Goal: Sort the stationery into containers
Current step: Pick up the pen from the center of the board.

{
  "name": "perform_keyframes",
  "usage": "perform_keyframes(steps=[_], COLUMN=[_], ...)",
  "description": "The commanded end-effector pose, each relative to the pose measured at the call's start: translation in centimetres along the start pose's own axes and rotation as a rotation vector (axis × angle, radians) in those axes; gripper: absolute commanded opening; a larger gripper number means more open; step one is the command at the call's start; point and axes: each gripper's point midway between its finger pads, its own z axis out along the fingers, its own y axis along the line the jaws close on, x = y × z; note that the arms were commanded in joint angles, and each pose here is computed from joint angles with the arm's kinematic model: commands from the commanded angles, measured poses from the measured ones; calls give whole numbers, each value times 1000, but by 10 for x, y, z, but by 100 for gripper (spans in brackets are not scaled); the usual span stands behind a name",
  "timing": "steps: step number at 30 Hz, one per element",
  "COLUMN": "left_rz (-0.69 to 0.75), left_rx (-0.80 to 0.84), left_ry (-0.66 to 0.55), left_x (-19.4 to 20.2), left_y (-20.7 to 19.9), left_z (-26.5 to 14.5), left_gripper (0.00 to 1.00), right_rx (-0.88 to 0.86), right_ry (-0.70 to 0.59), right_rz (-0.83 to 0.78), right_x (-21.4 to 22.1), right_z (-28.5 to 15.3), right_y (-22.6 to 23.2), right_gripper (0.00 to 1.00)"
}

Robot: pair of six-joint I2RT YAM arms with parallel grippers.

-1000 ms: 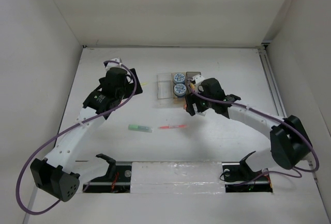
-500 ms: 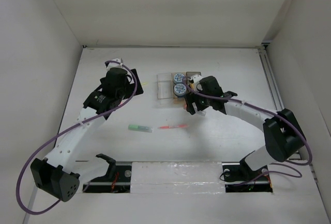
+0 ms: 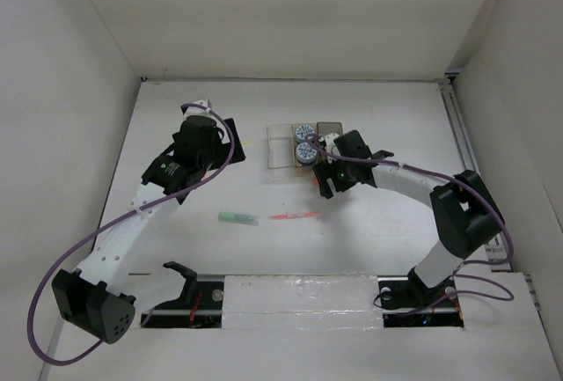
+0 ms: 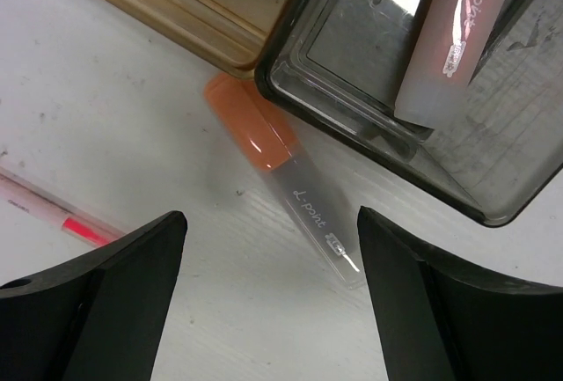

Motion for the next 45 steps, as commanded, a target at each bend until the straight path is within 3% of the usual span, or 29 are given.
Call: perform_keyframes(steps=[1,9,18,21,25,27,34,45], left_rz=[13,6,11,20,21,21,21,12], left_rx=[41,71,98,97,106,106,114,76], left_ry=[-27,-43,-50,-51,-47,-47,-42,-40], left_x=[-6,-10,-13,-13,-12,-12,-11,-10], left_y=[-6,-12,-16,-16,-17,-17,-18,-14], left_z=[-4,-7,-10,-10,-11,-11,-11,-5], left_gripper=[100,100,100,100,100,100,100,100], right_rx=[28,30,43,43,47,59,41,10], right_ry=[-2,4,92,92,102,101,77,-53], right_rz=[-17,-8,-20,-20,-27,-19,-50,-87], right_x=[-11,-13,3,3,6,6,-1,-38], right_z=[0,2,17,17,19,19,7,-43], right_y=[-7,-14,-11,-11,-10,-11,3,40], right_gripper=[84,84,75,67,49,30,3,0])
